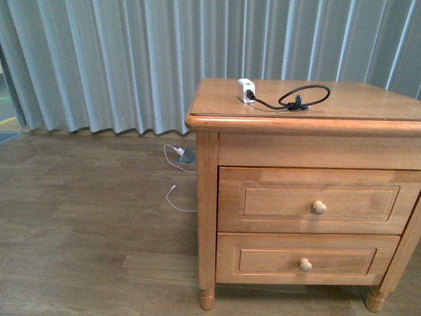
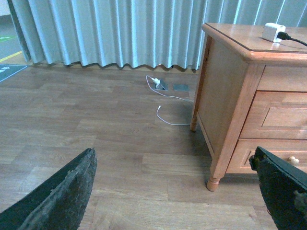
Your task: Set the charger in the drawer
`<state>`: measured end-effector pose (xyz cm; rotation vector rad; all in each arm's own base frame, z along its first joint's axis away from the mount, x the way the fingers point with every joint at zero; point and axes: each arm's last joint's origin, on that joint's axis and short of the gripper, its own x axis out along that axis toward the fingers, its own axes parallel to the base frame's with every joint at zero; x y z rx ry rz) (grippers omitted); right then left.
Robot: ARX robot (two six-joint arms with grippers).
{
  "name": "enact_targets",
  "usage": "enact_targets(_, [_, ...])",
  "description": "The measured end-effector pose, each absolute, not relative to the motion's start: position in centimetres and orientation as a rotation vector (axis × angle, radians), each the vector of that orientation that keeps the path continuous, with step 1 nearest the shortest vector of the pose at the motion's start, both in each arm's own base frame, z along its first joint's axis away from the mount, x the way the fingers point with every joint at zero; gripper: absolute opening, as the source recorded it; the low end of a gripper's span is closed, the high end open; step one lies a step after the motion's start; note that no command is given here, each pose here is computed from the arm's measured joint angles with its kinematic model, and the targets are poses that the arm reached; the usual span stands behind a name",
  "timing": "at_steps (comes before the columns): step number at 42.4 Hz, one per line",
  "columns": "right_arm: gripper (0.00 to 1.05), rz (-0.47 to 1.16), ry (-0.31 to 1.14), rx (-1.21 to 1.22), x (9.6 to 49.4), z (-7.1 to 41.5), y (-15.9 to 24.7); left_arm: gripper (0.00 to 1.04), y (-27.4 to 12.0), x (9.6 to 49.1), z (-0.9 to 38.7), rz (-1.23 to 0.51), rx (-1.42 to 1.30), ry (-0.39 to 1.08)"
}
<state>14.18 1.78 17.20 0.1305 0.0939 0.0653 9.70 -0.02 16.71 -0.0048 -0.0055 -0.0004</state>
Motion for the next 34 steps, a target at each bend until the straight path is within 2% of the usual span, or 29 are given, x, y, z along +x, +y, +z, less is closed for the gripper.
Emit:
enact_targets(8, [0.97, 0.127, 0.148, 0.136, 18.7, 17.0, 3.7, 0.99, 0.0, 9.7, 16.7, 0.000, -0.005, -0.006])
enact_targets(18, [0.97, 0.175, 0.259, 0.108, 27.1, 13.5, 7.4, 0.99, 0.0, 9.7, 16.7, 0.000, -0.005, -0.006])
enact_targets(23, [0.97, 0.165, 0.291, 0.079, 30.5, 11.1, 8.7, 0.99, 0.0, 9.7, 16.7, 0.000, -0.005, -0.006])
enact_targets(34, [0.97, 0.117, 0.302, 0.067, 35.6, 8.1, 9.4, 0.99, 0.0, 9.7, 16.7, 0.000, -0.005, -0.006])
